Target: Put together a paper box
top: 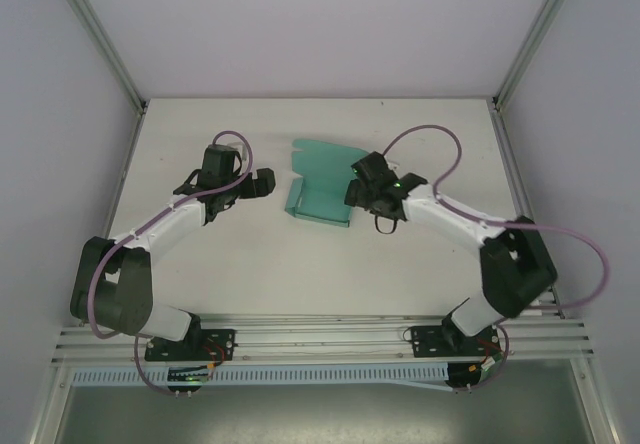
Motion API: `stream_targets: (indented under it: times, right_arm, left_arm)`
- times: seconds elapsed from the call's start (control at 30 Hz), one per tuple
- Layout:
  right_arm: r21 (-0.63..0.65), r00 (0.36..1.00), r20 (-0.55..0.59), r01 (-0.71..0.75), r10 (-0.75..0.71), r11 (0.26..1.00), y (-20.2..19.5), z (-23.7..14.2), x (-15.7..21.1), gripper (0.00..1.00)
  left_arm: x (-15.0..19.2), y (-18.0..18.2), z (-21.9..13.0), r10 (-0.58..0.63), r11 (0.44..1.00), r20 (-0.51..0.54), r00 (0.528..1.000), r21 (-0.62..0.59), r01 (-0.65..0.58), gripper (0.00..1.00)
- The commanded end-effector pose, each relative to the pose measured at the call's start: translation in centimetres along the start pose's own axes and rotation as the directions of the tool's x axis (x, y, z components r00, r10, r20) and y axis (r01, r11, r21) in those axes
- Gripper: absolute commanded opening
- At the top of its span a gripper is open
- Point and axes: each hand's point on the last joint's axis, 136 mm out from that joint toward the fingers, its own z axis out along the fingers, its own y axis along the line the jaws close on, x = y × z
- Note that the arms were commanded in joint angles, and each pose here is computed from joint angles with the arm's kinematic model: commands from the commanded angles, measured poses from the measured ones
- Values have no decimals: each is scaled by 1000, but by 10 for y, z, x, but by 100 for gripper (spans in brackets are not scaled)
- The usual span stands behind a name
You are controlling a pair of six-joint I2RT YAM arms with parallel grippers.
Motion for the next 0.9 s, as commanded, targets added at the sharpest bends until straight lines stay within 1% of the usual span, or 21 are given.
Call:
stream_targets:
  times: [0.0, 0.07, 0.1, 0.23, 0.4, 0.43, 0.47, 0.53, 0.6, 0.7, 0.87]
  right_arm:
    - [19, 998, -36, -43, 43, 999, 14, 13, -1, 70]
    - [34, 998, -49, -33, 35, 999, 18, 26, -1, 60]
    - [47, 998, -59, -29, 31, 998, 20, 32, 1, 57]
    - [88, 998, -66, 6, -1, 996, 25, 46, 4, 53]
    - [135, 995, -99, 10, 4, 991, 19, 64, 17, 43]
    - [149, 995, -96, 14, 0, 989, 18, 66, 18, 40]
    - [166, 996, -88, 22, -7, 986, 15, 68, 17, 33]
    - [195, 997, -68, 43, -30, 980, 12, 69, 14, 27]
    - [214, 997, -54, 66, -56, 975, 11, 71, 12, 25]
    - [236, 995, -46, 101, -92, 967, 9, 76, 11, 20]
    - [234, 989, -45, 149, -142, 961, 10, 84, 11, 19]
  left_arm:
    - [1, 7, 3, -15, 1000, 9, 1000, -24, 15, 99]
    - [3, 9, 3, -12, 999, 6, 1000, -31, 12, 98]
    - [4, 10, 3, -15, 999, 5, 1000, -36, 16, 98]
    - [4, 12, 0, -17, 999, 11, 1000, -47, 17, 99]
    - [4, 14, -2, -20, 998, 12, 1000, -58, 21, 99]
    - [4, 14, -3, -22, 998, 13, 1000, -60, 23, 98]
    - [5, 15, -2, -25, 998, 10, 1000, -63, 26, 99]
    - [6, 15, -3, -27, 998, 7, 1000, -63, 27, 99]
    - [6, 14, -3, -27, 998, 5, 1000, -59, 27, 99]
    - [6, 14, -4, -24, 998, 4, 1000, -55, 25, 99]
    - [8, 12, -5, -17, 999, -4, 1000, -46, 16, 99]
